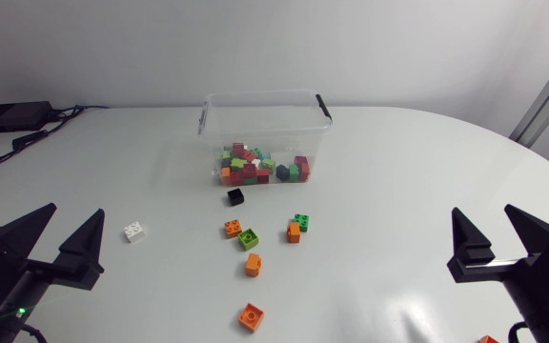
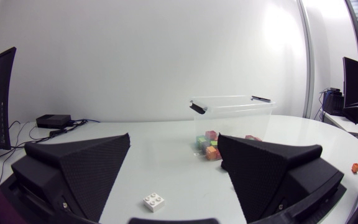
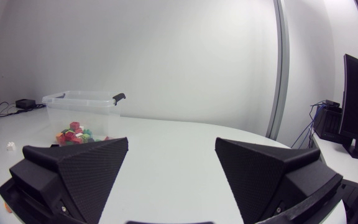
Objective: Place the duplo bricks in the container
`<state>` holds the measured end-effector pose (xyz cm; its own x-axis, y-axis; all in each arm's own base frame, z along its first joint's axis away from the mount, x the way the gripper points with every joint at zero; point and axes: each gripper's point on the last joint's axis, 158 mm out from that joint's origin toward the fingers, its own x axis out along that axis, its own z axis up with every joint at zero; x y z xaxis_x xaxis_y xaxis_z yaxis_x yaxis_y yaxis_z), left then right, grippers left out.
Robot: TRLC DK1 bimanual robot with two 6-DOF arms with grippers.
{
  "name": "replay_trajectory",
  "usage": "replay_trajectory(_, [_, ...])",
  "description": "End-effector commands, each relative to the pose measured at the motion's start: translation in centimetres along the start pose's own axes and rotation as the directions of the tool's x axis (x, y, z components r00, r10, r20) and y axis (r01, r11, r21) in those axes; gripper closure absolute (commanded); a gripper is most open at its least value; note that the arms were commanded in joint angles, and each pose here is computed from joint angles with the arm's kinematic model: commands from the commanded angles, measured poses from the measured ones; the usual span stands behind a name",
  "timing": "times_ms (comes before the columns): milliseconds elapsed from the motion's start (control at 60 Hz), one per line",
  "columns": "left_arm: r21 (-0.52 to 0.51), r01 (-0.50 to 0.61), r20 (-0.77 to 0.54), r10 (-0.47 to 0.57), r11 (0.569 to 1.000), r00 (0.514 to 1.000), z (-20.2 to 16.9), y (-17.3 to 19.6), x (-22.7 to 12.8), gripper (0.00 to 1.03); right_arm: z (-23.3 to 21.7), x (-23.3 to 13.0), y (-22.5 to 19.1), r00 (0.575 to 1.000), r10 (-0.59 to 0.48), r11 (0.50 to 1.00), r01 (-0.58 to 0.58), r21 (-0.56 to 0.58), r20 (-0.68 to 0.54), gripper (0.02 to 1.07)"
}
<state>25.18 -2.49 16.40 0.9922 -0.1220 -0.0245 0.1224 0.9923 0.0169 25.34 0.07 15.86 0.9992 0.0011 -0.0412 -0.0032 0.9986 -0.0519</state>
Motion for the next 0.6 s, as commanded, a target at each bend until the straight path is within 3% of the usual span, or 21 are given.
replay_trajectory(0, [-0.003,0.010,-0.007,-0.010,1.000,1.000,-0.7,-0.2,0.1,0.05,-1.1,0.1,0.3,1.000,0.010,1.000,-0.010,0.013,-0.021,0.06])
replay_trajectory(267, [-0.004,0.014,0.002,-0.014,1.000,1.000,-0.4,-0.3,0.0,0.06,-0.9,0.1,0.4,1.000,0.014,1.000,-0.014,0.013,-0.015,0.06])
replay_trajectory(583, [0.010,0.047,-0.009,-0.047,0.999,0.999,3.1,-1.0,0.0,0.06,2.1,0.1,0.4,1.000,0.020,1.000,-0.020,0.023,0.001,0.06])
